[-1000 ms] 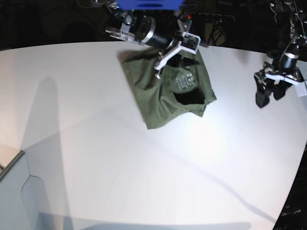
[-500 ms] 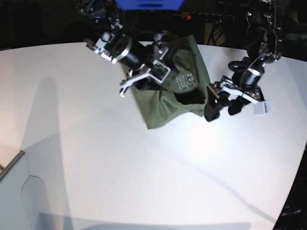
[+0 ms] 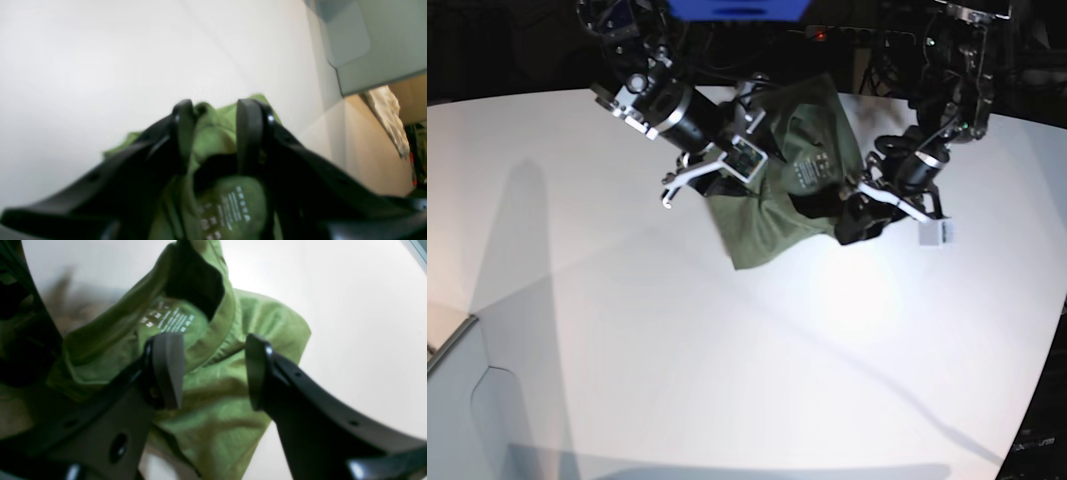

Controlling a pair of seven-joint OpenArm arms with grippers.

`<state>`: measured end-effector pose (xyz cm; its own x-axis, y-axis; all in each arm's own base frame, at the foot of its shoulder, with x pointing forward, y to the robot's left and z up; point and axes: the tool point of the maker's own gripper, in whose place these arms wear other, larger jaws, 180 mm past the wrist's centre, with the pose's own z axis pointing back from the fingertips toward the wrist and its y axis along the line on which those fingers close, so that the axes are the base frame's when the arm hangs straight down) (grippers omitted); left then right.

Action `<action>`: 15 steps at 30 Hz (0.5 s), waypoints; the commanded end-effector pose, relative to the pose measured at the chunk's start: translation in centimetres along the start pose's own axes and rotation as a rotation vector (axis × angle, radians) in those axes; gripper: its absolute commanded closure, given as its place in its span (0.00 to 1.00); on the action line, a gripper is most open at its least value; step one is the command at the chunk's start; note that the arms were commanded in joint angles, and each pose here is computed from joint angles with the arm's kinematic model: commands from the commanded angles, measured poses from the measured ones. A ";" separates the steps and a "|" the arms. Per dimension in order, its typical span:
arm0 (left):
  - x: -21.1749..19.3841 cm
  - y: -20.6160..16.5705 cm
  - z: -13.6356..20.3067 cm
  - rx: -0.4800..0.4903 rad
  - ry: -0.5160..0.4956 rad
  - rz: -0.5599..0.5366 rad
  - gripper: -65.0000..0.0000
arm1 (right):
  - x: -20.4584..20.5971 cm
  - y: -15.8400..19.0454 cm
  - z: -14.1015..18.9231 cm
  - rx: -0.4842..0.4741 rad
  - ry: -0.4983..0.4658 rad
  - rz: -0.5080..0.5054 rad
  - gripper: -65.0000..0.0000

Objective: Layout the t-shirt on the table in an organized manner, then fold the t-shirt properly

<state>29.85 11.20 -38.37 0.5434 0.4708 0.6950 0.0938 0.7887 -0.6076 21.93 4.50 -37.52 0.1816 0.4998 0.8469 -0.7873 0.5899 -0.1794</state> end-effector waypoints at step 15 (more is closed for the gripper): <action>0.3 0.7 0.0 0.005 -0.013 0.012 0.99 | 1.9 -1.0 -0.1 -0.022 -0.065 0.006 0.54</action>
<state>29.47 11.74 -39.73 0.5614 0.4768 0.6764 0.0621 0.7908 -0.6089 22.68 4.50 -37.08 0.1649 0.4994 0.8505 -0.7833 0.5903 -0.1948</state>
